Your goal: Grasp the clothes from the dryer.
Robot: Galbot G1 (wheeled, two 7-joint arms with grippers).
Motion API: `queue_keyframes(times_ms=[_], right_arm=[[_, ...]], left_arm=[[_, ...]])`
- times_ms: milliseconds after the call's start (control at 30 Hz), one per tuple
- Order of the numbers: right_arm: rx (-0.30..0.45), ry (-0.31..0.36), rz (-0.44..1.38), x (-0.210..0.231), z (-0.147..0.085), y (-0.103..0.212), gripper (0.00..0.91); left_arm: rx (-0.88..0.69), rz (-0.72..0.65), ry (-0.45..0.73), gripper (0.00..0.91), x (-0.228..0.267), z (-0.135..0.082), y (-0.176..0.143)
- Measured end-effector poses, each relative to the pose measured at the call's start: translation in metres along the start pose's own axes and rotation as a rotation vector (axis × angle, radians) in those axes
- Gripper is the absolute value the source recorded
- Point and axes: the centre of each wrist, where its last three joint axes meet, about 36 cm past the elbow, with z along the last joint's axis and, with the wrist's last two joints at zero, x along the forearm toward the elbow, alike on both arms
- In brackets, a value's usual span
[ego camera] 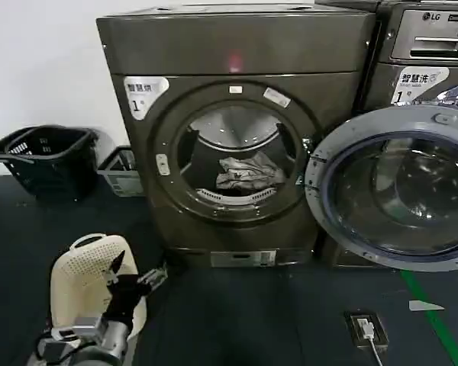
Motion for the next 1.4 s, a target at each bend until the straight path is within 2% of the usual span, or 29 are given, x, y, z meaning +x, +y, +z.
queue_keyframes(times_ms=[1400], right_arm=[[-0.016,-0.013,-0.063,-0.001,0.008,0.018,0.907]], left_arm=[[0.003,-0.006,0.005,0.907,0.003,0.002,-0.001]])
